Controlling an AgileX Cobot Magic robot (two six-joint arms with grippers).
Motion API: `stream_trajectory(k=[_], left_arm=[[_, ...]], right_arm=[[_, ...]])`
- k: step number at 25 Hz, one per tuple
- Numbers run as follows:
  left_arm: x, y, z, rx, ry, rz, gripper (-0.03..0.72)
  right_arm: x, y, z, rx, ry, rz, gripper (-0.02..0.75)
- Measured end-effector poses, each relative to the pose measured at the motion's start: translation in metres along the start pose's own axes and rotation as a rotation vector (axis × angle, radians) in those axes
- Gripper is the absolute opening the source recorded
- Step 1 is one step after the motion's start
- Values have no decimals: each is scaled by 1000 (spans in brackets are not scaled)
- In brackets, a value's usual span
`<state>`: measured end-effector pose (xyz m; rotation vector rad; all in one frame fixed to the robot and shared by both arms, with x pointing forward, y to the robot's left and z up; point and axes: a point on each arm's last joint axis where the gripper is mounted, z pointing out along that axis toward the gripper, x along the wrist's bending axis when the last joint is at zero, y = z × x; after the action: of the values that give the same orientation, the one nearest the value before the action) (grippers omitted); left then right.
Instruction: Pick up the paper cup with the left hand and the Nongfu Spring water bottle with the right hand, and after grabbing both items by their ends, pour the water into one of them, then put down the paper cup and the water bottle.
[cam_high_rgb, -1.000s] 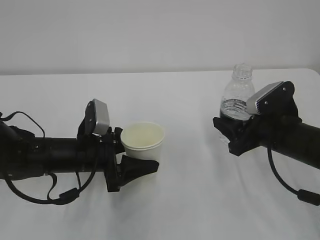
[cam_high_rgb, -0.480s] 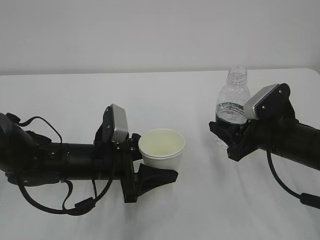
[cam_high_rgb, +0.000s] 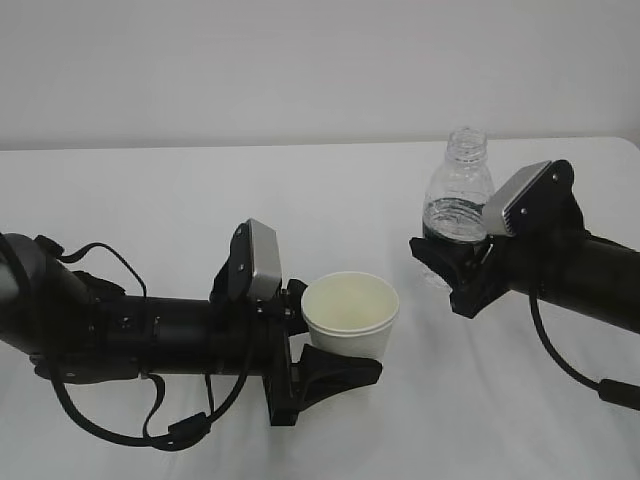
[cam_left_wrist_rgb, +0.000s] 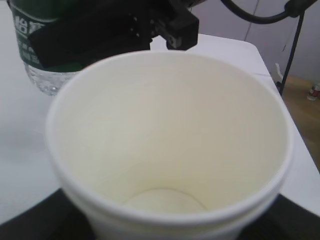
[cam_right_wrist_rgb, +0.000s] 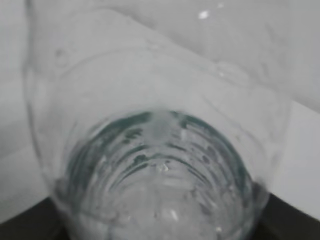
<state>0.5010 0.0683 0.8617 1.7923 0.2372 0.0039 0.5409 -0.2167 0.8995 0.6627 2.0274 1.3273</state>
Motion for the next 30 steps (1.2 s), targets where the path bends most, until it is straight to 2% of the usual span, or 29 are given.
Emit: stream_trajectory(k=[15, 30], left_arm=[[1, 3, 2, -8, -3, 13, 498], [0, 3, 2, -1, -19, 20, 498]], right_arm=[[-9, 21, 21, -10, 14, -97, 458], [-11, 22, 25, 18, 28, -318, 459]])
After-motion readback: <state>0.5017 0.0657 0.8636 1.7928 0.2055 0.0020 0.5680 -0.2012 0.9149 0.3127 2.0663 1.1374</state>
